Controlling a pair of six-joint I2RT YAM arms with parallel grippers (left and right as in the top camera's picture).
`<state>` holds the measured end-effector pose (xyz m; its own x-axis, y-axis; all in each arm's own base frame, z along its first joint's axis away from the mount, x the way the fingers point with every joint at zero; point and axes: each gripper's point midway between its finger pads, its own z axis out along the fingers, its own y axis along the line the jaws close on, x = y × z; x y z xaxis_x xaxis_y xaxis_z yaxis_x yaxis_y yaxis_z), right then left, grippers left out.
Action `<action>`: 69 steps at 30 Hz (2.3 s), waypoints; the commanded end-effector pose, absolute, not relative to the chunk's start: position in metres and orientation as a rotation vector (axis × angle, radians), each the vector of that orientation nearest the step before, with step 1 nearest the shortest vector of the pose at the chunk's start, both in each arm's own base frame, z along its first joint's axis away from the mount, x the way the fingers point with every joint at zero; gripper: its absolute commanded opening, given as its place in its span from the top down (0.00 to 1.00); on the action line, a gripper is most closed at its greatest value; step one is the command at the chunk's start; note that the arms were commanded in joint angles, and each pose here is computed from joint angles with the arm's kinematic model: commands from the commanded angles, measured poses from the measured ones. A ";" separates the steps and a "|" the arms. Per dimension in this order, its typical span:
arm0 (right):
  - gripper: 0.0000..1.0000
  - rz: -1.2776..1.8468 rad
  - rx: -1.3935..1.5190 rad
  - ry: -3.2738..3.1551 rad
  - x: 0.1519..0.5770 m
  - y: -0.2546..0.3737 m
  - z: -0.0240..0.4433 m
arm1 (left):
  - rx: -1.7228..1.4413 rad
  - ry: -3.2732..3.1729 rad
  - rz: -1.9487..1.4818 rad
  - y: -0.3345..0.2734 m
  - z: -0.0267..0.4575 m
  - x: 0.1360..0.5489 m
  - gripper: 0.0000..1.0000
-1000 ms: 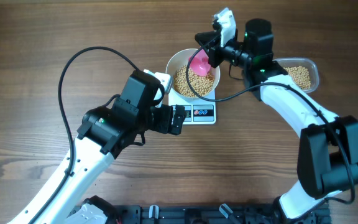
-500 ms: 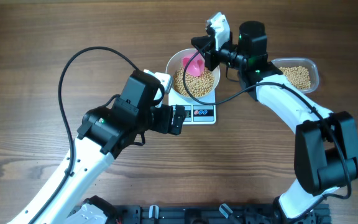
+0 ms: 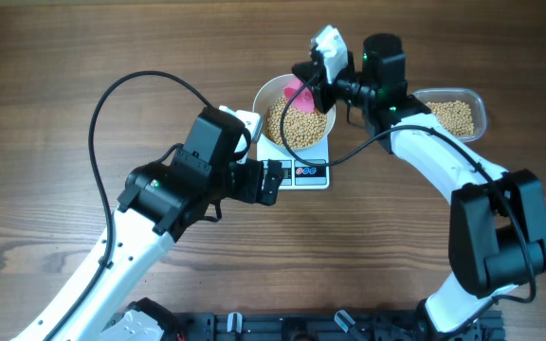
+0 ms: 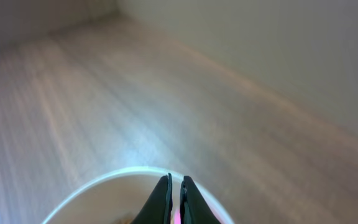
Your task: Scoop item into bowl and weigh 150g on scale
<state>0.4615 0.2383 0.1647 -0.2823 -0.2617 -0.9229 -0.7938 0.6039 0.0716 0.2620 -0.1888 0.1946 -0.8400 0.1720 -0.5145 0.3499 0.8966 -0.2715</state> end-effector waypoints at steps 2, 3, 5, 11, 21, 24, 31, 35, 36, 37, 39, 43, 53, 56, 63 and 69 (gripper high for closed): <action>0.96 0.693 -0.897 1.869 0.455 0.242 0.150 | 0.406 2.561 -0.475 -0.189 0.194 0.262 0.00; 0.96 0.698 -0.890 1.874 0.455 0.242 0.150 | 0.406 2.561 -0.475 -0.189 0.194 0.262 0.00; 0.96 0.704 -0.893 1.871 0.454 0.243 0.151 | 0.406 2.561 -0.475 -0.189 0.194 0.262 0.00; 0.96 0.802 -0.862 1.888 0.447 0.248 0.154 | 0.406 2.561 -0.475 -0.189 0.194 0.262 0.00; 0.96 0.938 -0.795 1.946 0.437 0.253 0.154 | 0.406 2.561 -0.475 -0.189 0.194 0.262 0.00; 0.96 0.984 -0.805 1.946 0.431 0.256 0.155 | 0.406 2.561 -0.475 -0.189 0.194 0.262 0.00; 0.96 1.032 -0.802 2.019 0.419 0.255 0.143 | 0.406 2.561 -0.475 -0.189 0.194 0.262 0.00; 0.96 1.087 -0.817 2.025 0.411 0.258 0.143 | 0.406 2.561 -0.475 -0.189 0.194 0.262 0.00; 0.96 1.106 -0.825 2.019 0.409 0.260 0.144 | 0.406 2.561 -0.475 -0.189 0.194 0.262 0.00; 0.96 1.126 -0.834 2.011 0.406 0.261 0.146 | 0.406 2.561 -0.475 -0.189 0.194 0.262 0.00; 0.96 1.142 -0.840 2.005 0.405 0.262 0.147 | 0.406 2.561 -0.475 -0.189 0.194 0.262 0.00; 0.96 1.177 -0.828 2.009 0.403 0.263 0.149 | 0.406 2.561 -0.475 -0.189 0.194 0.262 0.00; 0.96 1.438 -0.548 2.071 0.412 0.233 0.171 | 0.406 2.561 -0.475 -0.189 0.194 0.262 0.00; 0.96 1.454 -0.442 2.095 0.422 0.218 0.173 | 0.406 2.561 -0.475 -0.189 0.194 0.262 0.00; 0.96 1.474 -0.276 2.131 0.435 0.195 0.174 | 0.406 2.561 -0.475 -0.189 0.194 0.262 0.00; 0.96 1.561 -0.053 2.144 0.448 0.183 0.185 | 0.406 2.561 -0.475 -0.189 0.194 0.262 0.00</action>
<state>0.4423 0.1877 0.1813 -0.8261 0.1736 -0.5361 -0.4362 0.4055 0.8033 0.2619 -0.1888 0.1945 -0.8401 0.1725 -0.5142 0.3503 0.8964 -0.2716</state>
